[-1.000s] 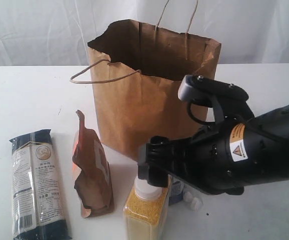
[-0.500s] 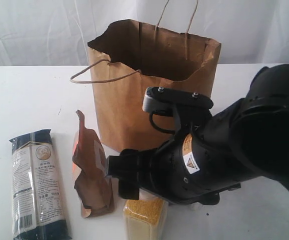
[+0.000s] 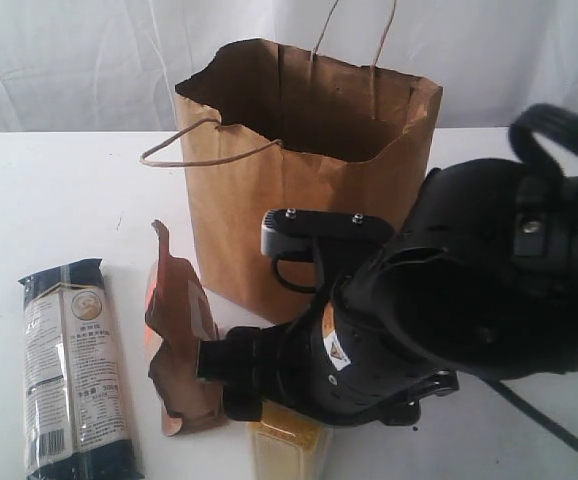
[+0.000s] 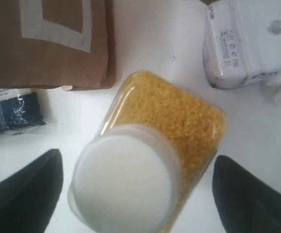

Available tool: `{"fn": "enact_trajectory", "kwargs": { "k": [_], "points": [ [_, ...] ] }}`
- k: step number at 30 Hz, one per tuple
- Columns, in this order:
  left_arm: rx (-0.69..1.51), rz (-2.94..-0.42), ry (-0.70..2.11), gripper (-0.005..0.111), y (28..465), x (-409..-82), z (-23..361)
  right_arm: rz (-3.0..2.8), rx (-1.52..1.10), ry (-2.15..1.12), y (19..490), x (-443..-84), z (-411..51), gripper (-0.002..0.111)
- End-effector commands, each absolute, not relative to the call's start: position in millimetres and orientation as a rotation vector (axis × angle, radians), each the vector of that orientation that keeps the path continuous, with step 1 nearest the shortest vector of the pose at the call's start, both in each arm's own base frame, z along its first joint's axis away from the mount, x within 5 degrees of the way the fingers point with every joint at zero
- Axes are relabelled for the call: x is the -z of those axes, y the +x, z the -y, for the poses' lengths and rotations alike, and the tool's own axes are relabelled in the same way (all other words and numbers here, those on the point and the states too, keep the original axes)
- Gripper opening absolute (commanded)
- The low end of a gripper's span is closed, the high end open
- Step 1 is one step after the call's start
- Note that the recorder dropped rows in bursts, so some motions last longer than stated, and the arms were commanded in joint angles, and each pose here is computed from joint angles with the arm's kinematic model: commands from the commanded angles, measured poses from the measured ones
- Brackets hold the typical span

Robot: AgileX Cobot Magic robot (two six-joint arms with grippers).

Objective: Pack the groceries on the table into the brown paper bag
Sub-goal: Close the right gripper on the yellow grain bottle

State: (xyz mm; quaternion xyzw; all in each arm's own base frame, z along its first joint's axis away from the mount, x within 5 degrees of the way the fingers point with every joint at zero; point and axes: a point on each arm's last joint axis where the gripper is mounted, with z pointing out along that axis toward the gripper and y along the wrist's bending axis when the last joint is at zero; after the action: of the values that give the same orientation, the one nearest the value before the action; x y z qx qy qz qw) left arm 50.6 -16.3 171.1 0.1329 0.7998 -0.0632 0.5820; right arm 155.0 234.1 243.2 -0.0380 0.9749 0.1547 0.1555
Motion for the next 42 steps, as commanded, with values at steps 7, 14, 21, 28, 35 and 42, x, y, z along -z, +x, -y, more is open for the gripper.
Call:
{"fn": "enact_trajectory", "kwargs": {
  "k": [7,14,21,28,35,42],
  "points": [
    [0.155,-1.868,0.304,0.000,50.4,-170.0,16.5,-2.814,-0.406,-0.129,163.4,-216.5,-249.3,0.077],
    [0.155,-1.868,0.304,0.000,50.4,-170.0,16.5,-2.795,-0.394,-0.133,165.7,-215.4,-249.7,0.069],
    [0.155,-1.868,0.304,0.000,50.4,-170.0,16.5,-2.765,-0.253,-0.202,169.4,-214.7,-242.1,0.029],
    [0.155,-1.868,0.304,0.000,50.4,-170.0,16.5,-2.672,-0.321,-0.257,167.4,-233.8,-239.9,0.000],
    [0.155,-1.868,0.304,0.000,50.4,-170.0,16.5,-2.586,-0.368,-0.385,144.5,-264.8,-233.4,0.000],
    [0.155,-1.868,0.304,0.000,50.4,-170.0,16.5,-2.455,-0.436,-0.483,127.5,-296.5,-221.6,0.000]
  ]
}}
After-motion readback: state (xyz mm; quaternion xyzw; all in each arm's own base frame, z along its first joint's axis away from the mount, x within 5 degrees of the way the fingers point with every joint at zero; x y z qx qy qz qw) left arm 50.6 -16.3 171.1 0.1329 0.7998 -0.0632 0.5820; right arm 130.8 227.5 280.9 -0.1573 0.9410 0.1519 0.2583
